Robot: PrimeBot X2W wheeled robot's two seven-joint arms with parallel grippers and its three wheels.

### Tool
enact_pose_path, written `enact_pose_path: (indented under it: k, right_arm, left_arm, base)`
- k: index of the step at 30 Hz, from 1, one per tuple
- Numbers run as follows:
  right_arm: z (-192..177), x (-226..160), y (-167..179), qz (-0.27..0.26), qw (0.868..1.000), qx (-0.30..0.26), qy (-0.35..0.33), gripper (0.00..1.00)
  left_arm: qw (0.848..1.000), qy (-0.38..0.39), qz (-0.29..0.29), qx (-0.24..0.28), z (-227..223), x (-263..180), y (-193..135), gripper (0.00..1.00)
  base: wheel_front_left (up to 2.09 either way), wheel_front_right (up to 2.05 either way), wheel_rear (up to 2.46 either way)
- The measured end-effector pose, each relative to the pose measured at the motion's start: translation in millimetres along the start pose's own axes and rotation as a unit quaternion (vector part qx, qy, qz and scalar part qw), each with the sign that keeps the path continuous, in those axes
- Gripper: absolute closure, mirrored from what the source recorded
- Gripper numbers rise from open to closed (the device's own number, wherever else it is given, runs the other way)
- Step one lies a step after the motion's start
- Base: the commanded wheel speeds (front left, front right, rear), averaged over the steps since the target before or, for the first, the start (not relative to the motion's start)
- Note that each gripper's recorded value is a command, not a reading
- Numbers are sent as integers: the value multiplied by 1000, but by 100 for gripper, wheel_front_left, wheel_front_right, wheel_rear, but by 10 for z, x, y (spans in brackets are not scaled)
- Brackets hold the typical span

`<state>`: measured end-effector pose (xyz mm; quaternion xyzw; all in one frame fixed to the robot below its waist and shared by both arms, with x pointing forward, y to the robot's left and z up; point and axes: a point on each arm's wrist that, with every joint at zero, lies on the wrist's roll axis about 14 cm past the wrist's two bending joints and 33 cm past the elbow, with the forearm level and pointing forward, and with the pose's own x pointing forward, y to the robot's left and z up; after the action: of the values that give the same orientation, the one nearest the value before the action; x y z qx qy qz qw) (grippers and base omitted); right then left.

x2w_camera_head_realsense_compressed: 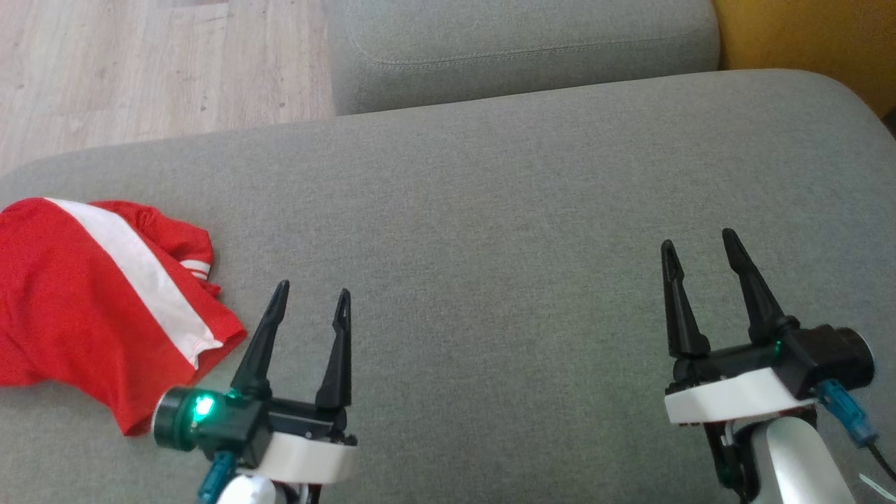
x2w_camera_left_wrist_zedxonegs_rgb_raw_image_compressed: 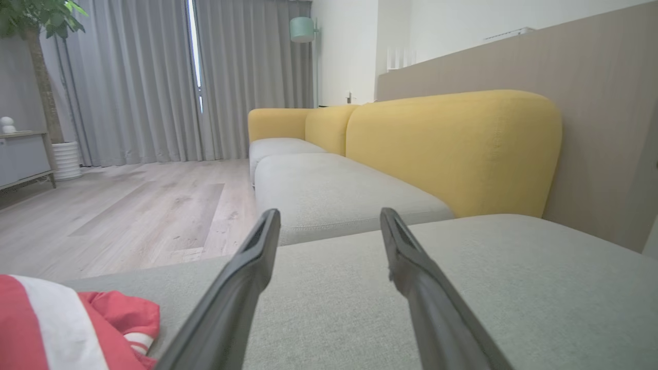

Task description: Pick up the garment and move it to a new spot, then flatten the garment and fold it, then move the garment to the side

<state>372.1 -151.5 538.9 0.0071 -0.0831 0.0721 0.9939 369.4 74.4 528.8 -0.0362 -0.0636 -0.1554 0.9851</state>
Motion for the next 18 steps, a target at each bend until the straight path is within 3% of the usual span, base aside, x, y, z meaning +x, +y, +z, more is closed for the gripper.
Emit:
enact_pose_path:
  k: [5, 10, 18]
  right_arm:
    - [-54, -27, -23, -10, 999, 41, 3, 0]
    - [-201, -74, 4, -17, 995, 93, 23, 0]
    - [-362, -120, 74, -10, 994, 97, 50, 0]
  left_arm:
    - [1000, -16, 9, -11, 73, 5, 67, 0]
    - [999, 15, 23, -29, -127, -88, 148, 0]
    - [998, 52, 24, -38, -358, -162, 147, 0]
  base:
    - [0, 0, 0]
    - [0, 0, 0]
    - [0, 0, 0]
